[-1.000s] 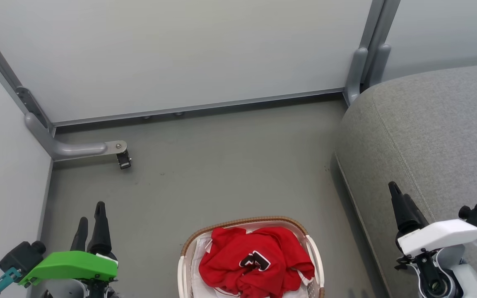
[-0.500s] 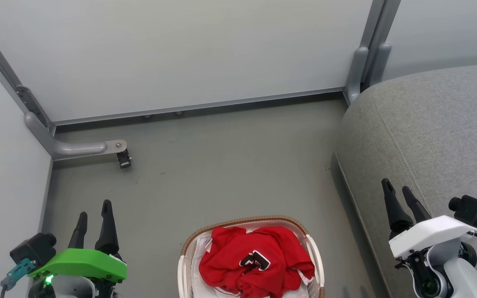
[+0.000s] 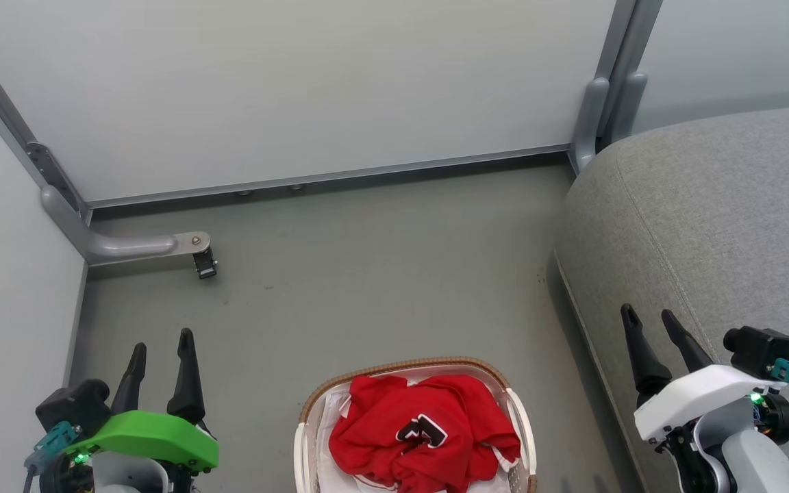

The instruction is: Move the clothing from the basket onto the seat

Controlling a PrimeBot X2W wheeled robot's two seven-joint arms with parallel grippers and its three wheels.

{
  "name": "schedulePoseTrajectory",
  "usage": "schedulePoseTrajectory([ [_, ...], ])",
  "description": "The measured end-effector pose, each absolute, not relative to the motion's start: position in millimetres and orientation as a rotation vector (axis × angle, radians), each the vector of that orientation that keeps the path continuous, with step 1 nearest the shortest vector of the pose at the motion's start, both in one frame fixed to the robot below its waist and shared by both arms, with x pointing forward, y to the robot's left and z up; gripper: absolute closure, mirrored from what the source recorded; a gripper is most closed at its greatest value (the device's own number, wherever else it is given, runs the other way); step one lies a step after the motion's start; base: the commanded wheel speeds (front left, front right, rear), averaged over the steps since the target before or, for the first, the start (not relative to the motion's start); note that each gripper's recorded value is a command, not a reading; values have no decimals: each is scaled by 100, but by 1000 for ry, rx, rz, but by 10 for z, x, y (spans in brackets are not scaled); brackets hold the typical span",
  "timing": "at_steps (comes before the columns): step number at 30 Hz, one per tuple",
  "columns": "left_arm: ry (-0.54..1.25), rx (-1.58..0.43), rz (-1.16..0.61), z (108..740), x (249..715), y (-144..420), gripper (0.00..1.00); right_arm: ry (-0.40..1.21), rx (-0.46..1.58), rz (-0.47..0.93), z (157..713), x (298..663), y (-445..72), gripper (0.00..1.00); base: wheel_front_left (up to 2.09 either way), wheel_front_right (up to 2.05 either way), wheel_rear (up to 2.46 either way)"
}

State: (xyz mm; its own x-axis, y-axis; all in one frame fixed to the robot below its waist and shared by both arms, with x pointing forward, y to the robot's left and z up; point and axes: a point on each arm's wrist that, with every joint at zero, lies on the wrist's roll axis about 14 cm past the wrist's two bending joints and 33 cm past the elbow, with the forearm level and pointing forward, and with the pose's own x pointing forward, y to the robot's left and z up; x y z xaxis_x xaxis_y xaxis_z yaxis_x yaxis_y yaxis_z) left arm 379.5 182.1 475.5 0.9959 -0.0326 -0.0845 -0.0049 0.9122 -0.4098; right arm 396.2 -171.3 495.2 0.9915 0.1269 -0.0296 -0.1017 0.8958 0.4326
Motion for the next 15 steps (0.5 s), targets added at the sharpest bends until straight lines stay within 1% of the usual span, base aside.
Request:
schedulePoseTrajectory([
  [15, 75, -284, -37, 4751, 3779, 1786, 0, 63, 286, 152, 4882, 3934, -1660, 0, 0, 0, 0],
])
